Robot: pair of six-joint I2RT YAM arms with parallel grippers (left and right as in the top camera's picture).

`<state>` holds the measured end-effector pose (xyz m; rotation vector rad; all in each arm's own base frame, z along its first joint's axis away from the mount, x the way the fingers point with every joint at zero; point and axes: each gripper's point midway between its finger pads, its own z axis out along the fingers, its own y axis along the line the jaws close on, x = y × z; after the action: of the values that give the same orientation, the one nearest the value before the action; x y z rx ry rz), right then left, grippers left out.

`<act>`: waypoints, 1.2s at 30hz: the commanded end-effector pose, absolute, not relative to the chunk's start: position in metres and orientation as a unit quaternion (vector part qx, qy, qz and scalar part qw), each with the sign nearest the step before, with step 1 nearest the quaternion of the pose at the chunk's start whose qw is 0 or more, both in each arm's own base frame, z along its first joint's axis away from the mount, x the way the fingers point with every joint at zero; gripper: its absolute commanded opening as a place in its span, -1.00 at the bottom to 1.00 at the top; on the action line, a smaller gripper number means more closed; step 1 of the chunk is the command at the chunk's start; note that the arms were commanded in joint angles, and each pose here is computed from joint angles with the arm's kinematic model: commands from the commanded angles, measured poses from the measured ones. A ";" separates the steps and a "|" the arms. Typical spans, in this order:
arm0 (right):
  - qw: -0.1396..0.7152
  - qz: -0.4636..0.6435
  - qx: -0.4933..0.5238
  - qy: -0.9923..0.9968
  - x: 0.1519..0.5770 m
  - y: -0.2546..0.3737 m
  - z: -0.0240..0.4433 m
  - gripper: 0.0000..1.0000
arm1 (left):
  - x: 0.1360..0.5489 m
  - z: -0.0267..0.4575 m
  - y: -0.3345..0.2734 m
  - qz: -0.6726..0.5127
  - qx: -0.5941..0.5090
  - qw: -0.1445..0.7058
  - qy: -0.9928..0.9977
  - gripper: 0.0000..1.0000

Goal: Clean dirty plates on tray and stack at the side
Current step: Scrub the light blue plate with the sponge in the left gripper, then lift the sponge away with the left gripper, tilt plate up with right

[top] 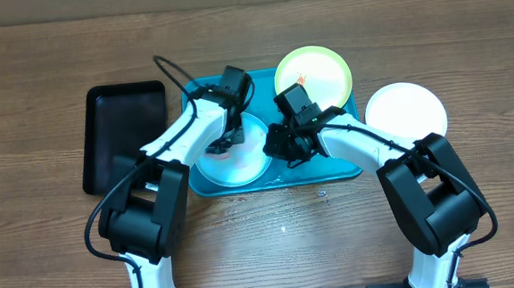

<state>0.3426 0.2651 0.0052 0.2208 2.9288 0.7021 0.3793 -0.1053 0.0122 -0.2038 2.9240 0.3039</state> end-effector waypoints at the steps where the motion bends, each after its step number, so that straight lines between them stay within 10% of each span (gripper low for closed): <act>1: 0.060 0.223 0.075 0.970 0.344 0.261 -0.001 -0.93 | 0.365 0.003 -0.078 0.153 -0.122 0.077 0.978 -0.92; 11: 0.060 0.225 0.074 0.970 0.344 0.262 -0.001 -0.92 | 0.304 0.033 -0.235 -0.334 0.179 -0.065 0.923 -0.92; 26: 0.057 0.223 0.074 0.970 0.342 0.261 -0.001 -0.93 | 0.435 0.012 -0.143 -0.013 -0.043 0.186 0.981 -0.92; 36: 0.057 0.220 0.075 0.971 0.342 0.260 -0.002 -0.93 | 0.443 0.088 -0.104 0.030 -0.093 0.145 0.985 -0.92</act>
<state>0.3453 0.2618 0.0051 0.2310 2.9239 0.6938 0.4176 -0.1194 0.0494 -0.1627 2.9172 0.0737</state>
